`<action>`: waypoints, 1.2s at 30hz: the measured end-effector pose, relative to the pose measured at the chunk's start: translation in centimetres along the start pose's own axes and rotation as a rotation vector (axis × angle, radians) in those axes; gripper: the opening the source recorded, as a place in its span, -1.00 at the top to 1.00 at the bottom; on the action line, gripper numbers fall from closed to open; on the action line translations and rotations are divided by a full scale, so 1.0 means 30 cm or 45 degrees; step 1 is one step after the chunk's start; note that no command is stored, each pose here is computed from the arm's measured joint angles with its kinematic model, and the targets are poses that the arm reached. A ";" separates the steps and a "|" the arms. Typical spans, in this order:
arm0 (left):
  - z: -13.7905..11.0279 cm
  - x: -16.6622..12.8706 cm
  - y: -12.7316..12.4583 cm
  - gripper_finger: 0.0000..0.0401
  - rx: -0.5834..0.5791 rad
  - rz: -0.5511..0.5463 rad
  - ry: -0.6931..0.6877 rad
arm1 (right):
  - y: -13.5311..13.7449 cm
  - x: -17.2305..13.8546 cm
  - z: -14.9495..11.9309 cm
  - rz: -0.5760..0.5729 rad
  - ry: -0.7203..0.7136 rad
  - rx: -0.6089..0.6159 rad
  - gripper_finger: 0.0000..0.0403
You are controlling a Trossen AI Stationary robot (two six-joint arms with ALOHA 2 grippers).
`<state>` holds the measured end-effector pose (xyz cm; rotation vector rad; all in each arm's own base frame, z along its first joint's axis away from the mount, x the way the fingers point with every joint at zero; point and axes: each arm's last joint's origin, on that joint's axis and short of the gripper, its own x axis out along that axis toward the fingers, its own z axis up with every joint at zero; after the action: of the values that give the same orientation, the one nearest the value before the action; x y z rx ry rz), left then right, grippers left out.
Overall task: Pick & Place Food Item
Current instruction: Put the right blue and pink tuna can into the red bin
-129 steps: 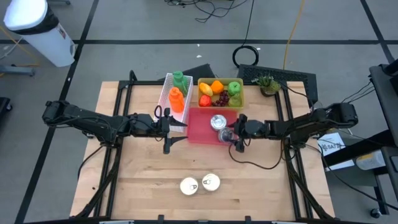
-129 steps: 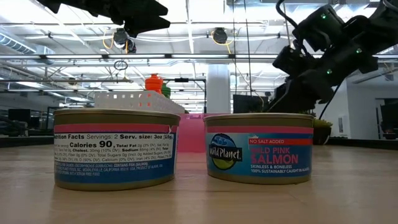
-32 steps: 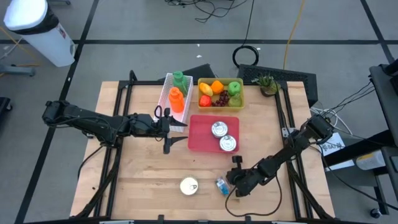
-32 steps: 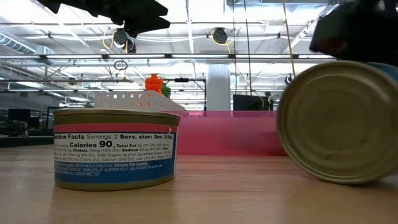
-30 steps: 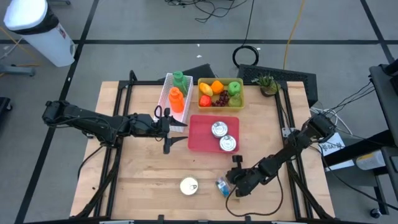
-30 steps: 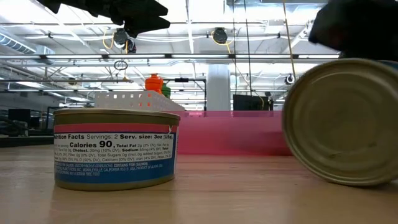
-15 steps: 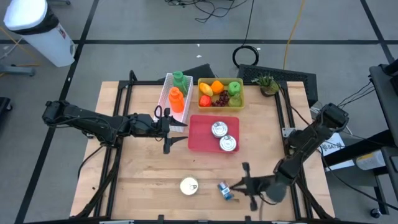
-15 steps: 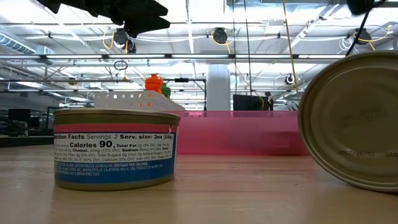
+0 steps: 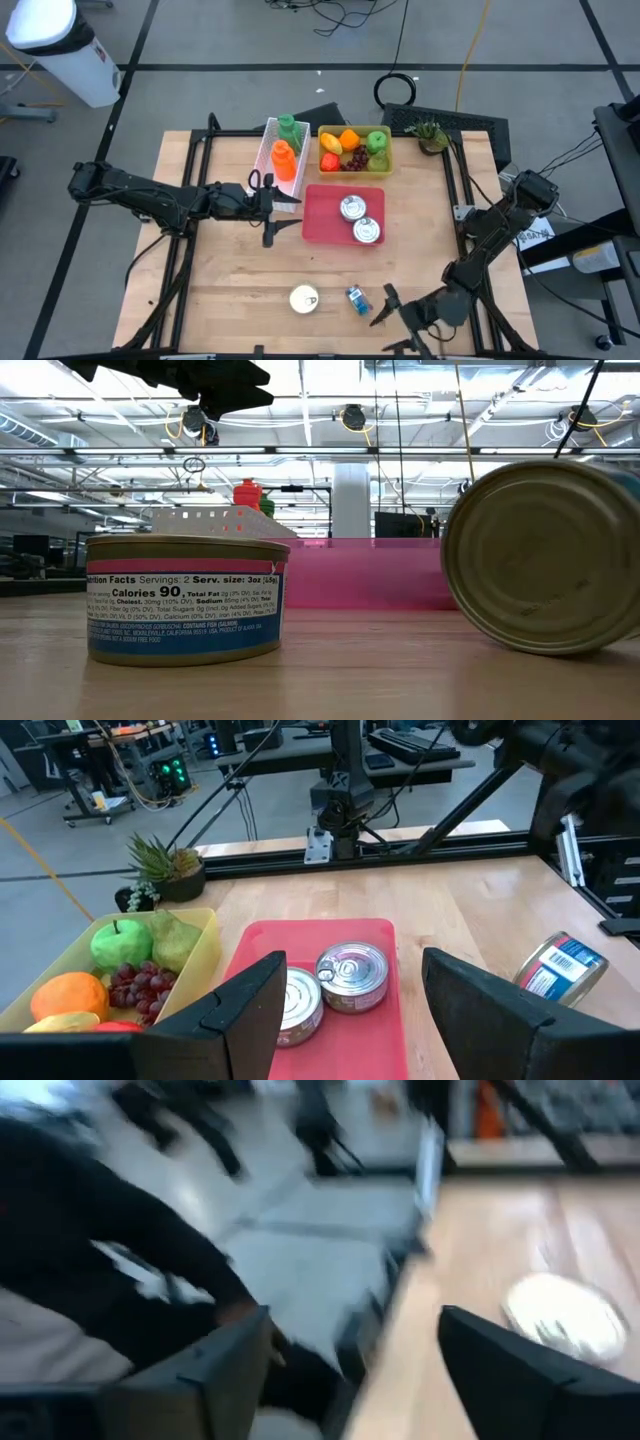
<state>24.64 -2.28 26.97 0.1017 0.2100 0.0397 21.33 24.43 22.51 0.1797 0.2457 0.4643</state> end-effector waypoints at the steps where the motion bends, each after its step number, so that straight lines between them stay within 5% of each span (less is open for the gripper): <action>1: 0.000 0.000 0.000 -0.21 0.000 0.000 0.000 | -0.002 0.004 -0.003 -0.053 0.068 0.040 -0.42; 6: 0.000 0.000 0.000 -0.21 0.000 0.000 0.000 | -0.049 -0.010 -0.047 -0.433 0.413 0.290 -0.51; 10: 0.000 0.000 0.000 -0.21 0.000 0.000 0.000 | -0.087 -0.021 -0.069 -0.603 0.424 0.407 -0.46; 25: 0.000 0.000 0.000 -0.21 0.000 0.000 0.000 | -0.146 0.125 -0.194 -0.584 0.422 0.423 -0.40; 36: 0.001 0.000 0.000 -0.21 -0.001 0.000 -0.003 | -0.250 0.155 -0.228 -0.815 0.396 0.358 -0.40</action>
<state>24.65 -2.27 26.99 0.1013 0.2074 0.0399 26.62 20.78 13.38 0.2894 0.6499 -0.1862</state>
